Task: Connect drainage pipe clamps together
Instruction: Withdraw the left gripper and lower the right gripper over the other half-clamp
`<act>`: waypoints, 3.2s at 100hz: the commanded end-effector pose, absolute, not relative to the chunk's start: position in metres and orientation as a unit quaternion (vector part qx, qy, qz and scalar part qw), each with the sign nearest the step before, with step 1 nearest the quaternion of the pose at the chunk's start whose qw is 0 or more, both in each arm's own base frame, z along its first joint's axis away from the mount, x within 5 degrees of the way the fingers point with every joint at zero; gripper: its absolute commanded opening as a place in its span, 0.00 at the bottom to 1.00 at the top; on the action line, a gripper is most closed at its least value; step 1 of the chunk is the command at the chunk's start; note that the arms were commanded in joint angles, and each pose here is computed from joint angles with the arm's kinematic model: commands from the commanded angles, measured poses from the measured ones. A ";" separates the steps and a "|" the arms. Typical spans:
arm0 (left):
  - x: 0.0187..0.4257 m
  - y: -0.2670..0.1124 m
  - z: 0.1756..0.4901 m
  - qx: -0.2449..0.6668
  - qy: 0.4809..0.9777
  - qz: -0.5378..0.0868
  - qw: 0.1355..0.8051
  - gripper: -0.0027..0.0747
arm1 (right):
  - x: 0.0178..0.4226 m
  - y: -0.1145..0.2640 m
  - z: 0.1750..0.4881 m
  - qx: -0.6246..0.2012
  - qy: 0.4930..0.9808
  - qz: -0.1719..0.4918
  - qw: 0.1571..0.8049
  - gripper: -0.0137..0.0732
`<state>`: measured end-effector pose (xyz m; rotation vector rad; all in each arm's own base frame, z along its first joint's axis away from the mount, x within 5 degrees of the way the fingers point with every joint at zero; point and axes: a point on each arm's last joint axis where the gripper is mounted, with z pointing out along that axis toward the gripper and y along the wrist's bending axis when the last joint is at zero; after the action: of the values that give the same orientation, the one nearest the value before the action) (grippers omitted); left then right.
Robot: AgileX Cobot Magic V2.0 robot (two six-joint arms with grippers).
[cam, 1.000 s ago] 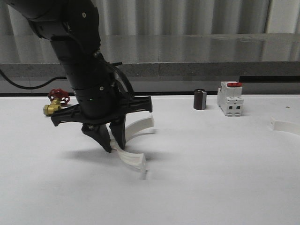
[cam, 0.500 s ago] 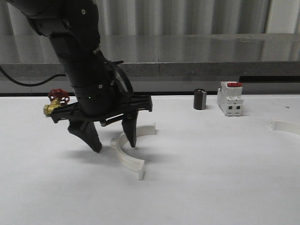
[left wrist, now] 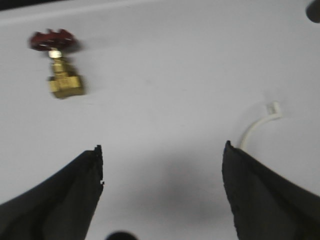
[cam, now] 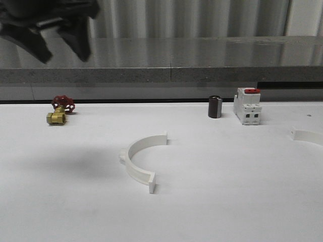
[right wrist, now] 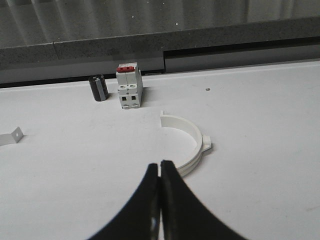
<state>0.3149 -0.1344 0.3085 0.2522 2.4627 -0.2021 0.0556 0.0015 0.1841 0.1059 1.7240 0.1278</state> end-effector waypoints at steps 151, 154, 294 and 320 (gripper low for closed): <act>0.094 -0.018 0.288 -0.024 0.835 -0.123 0.536 0.01 | 0.064 0.002 0.276 0.048 0.766 0.059 0.638 0.02; 0.094 -0.018 0.288 -0.024 0.835 -0.123 0.536 0.01 | 0.069 0.002 0.283 0.048 0.779 0.058 0.623 0.02; 0.094 -0.018 0.288 -0.024 0.835 -0.123 0.536 0.01 | 0.317 -0.030 0.258 0.069 0.960 0.004 0.272 0.83; 0.094 -0.018 0.288 -0.024 0.835 -0.123 0.536 0.01 | 0.341 -0.033 0.216 0.058 0.972 0.001 0.228 0.83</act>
<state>0.0904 -0.0177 0.2738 -0.0452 2.0826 -0.2813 0.3319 -0.0292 0.2053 0.1819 2.7536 0.0196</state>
